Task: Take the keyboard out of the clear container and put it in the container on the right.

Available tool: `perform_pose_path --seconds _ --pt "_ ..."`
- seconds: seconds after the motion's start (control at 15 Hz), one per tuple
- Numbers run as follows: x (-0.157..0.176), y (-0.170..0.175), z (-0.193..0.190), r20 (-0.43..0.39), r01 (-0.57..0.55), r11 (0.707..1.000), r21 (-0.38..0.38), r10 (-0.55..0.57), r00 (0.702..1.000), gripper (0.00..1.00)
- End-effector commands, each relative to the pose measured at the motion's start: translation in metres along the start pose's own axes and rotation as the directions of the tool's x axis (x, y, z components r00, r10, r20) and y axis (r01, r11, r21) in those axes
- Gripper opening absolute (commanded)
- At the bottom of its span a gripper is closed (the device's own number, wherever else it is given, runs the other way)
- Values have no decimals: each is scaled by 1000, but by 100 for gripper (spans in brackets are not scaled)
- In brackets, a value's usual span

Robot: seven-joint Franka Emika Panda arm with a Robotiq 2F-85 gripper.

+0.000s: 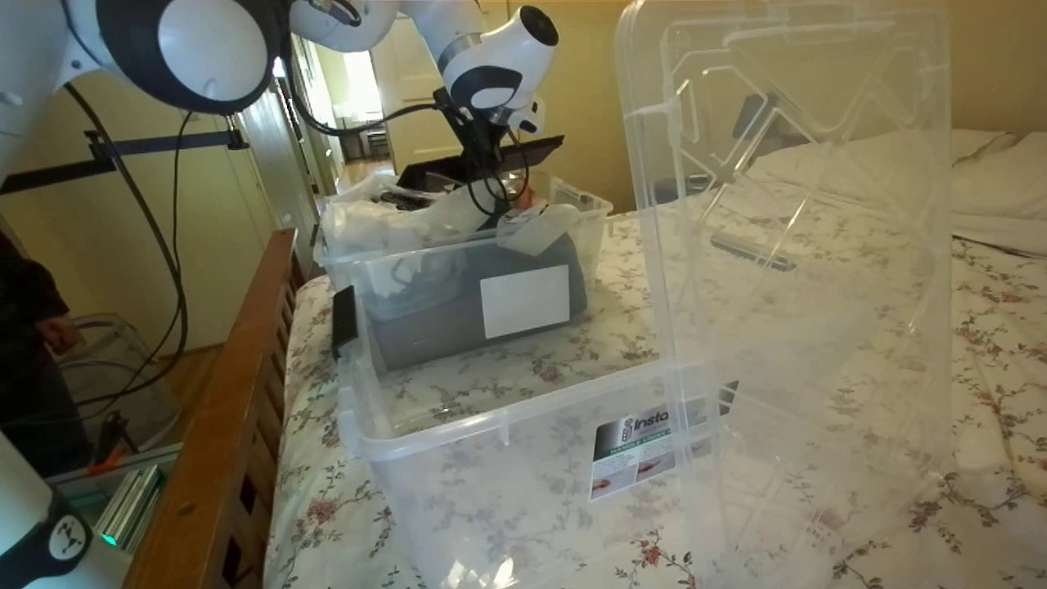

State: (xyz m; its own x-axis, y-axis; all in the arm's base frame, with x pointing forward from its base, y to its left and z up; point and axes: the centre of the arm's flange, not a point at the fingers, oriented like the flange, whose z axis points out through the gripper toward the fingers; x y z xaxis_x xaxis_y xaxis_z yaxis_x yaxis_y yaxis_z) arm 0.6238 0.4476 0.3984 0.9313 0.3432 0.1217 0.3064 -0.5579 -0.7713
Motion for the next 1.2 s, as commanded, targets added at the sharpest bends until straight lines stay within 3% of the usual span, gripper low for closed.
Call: perform_pose_path --seconds 0.0,0.27,0.53,0.87,1.13 --pt "-5 -62 -39 -101 89 992 -92 -98 990 6" --pt "-14 -119 -74 -184 171 951 -257 -222 958 6" --pt "-26 -157 -102 -282 201 895 -398 -328 902 6" --pt "-47 -191 -143 -471 148 865 -479 -396 788 6" --pt "-72 -214 -173 -573 72 825 -561 -449 686 6"
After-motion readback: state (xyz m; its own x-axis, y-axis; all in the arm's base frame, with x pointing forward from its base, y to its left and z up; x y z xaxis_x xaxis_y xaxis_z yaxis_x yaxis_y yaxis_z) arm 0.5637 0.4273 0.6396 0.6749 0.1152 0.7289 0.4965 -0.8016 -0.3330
